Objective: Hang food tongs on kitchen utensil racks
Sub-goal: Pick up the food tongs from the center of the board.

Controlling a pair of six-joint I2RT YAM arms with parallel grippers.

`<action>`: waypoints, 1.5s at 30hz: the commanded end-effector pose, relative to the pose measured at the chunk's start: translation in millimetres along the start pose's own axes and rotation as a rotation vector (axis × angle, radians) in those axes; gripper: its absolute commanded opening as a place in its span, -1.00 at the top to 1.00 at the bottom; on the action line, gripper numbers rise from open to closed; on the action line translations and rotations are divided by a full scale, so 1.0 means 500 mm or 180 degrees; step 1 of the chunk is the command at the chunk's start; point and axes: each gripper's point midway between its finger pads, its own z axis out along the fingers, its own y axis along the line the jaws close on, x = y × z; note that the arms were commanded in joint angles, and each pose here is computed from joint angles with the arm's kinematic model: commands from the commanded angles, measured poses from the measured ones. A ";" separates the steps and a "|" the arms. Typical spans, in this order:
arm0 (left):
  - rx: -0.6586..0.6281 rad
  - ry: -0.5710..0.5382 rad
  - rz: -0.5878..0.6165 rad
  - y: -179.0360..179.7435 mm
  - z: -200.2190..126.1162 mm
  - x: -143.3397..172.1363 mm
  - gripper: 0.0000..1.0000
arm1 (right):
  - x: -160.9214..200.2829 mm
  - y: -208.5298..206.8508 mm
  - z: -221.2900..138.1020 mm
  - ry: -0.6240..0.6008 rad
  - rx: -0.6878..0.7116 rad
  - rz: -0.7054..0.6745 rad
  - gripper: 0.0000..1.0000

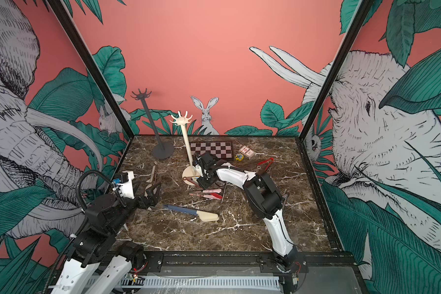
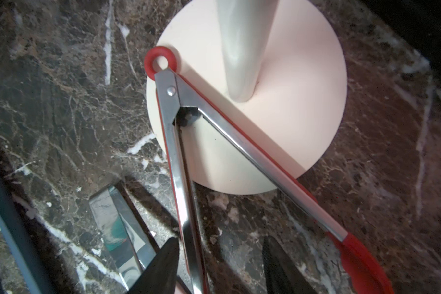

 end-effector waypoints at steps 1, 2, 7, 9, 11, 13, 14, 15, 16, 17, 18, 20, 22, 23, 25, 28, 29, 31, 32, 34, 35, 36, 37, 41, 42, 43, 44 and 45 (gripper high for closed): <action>-0.0074 -0.0120 0.0050 0.005 -0.018 -0.027 -0.99 | -0.003 0.001 0.012 0.0036 0.0022 -0.0059 -0.05; -0.0085 -0.0122 0.0052 0.007 -0.019 -0.028 -0.99 | -0.002 0.000 0.015 0.0045 0.0027 -0.0062 -0.05; -0.0111 -0.0146 0.0085 0.009 -0.024 -0.033 -0.99 | 0.000 -0.001 0.028 0.0073 0.0017 -0.0059 -0.02; -0.0126 -0.0155 0.0097 0.010 -0.026 -0.035 -0.99 | 0.000 0.001 0.032 0.0072 -0.0008 -0.0052 0.01; -0.0128 -0.0163 0.0100 0.010 -0.028 -0.035 -0.99 | 0.002 0.006 0.036 0.0079 -0.0030 -0.0070 0.04; -0.0139 -0.0162 0.0104 0.012 -0.028 -0.034 -0.99 | 0.006 0.009 0.041 0.0109 -0.0038 -0.0084 0.09; -0.0140 -0.0161 0.0105 0.012 -0.029 -0.034 -0.99 | 0.007 0.011 0.042 0.0114 -0.0052 -0.0095 0.12; -0.0149 -0.0160 0.0104 0.013 -0.029 -0.033 -0.99 | 0.011 0.016 0.045 0.0132 -0.0069 -0.0105 0.13; -0.0155 -0.0161 0.0104 0.014 -0.029 -0.033 -0.99 | 0.012 0.017 0.045 0.0135 -0.0072 -0.0110 0.15; -0.0162 -0.0162 0.0106 0.015 -0.030 -0.032 -0.99 | 0.015 0.019 0.047 0.0144 -0.0077 -0.0113 0.17; -0.0172 -0.0161 0.0105 0.016 -0.030 -0.031 -0.99 | 0.017 0.020 0.048 0.0147 -0.0086 -0.0114 0.22; -0.0184 -0.0173 0.0104 0.018 -0.031 -0.031 -0.99 | 0.017 0.022 0.047 0.0138 -0.0088 -0.0129 0.31; -0.0200 -0.0179 0.0102 0.020 -0.032 -0.031 -0.99 | 0.011 0.026 0.040 0.0104 -0.0096 -0.0155 0.40; -0.0203 -0.0178 0.0105 0.020 -0.031 -0.031 -0.99 | 0.007 0.028 0.036 0.0081 -0.0110 -0.0168 0.43; -0.0212 -0.0184 0.0114 0.021 -0.032 -0.032 -0.98 | -0.004 0.036 0.027 0.0012 -0.0158 -0.0216 0.51; -0.0226 -0.0194 0.0139 0.022 -0.032 -0.034 -0.99 | -0.012 0.056 0.014 -0.0067 -0.0288 -0.0296 0.62; -0.0214 -0.0198 0.0149 0.021 -0.031 -0.035 -0.99 | -0.011 0.062 0.012 -0.0078 -0.0341 -0.0312 0.68; -0.0214 -0.0205 0.0170 0.021 -0.030 -0.036 -0.99 | -0.011 0.067 0.006 -0.0105 -0.0377 -0.0337 0.79; -0.0208 -0.0208 0.0182 0.020 -0.029 -0.036 -0.99 | -0.012 0.070 0.002 -0.0119 -0.0394 -0.0347 0.82; -0.0211 -0.0200 0.0183 0.020 -0.026 -0.035 -0.99 | -0.016 0.076 -0.008 -0.0176 -0.0431 -0.0361 0.84; -0.0203 -0.0190 0.0194 0.019 -0.024 -0.033 -0.99 | -0.018 0.078 -0.012 -0.0210 -0.0448 -0.0366 0.85; -0.0197 -0.0176 0.0203 0.019 -0.022 -0.031 -0.99 | -0.019 0.079 -0.017 -0.0245 -0.0452 -0.0369 0.86; -0.0196 -0.0163 0.0208 0.019 -0.021 -0.030 -0.99 | -0.017 0.082 -0.018 -0.0252 -0.0454 -0.0376 0.90; -0.0193 -0.0161 0.0206 0.019 -0.017 -0.028 -0.99 | -0.019 0.083 -0.032 -0.0297 -0.0443 -0.0394 0.99; -0.0192 -0.0165 0.0209 0.019 -0.016 -0.028 -0.99 | -0.023 0.081 -0.040 -0.0334 -0.0419 -0.0395 1.00; -0.0190 -0.0173 0.0207 0.019 -0.015 -0.028 -0.99 | -0.026 0.081 -0.044 -0.0367 -0.0405 -0.0394 1.00; -0.0189 -0.0172 0.0207 0.019 -0.014 -0.027 -0.99 | -0.033 0.083 -0.053 -0.0431 -0.0398 -0.0403 1.00; -0.0193 -0.0179 0.0205 0.019 -0.014 -0.029 -0.99 | -0.037 0.083 -0.061 -0.0491 -0.0391 -0.0403 1.00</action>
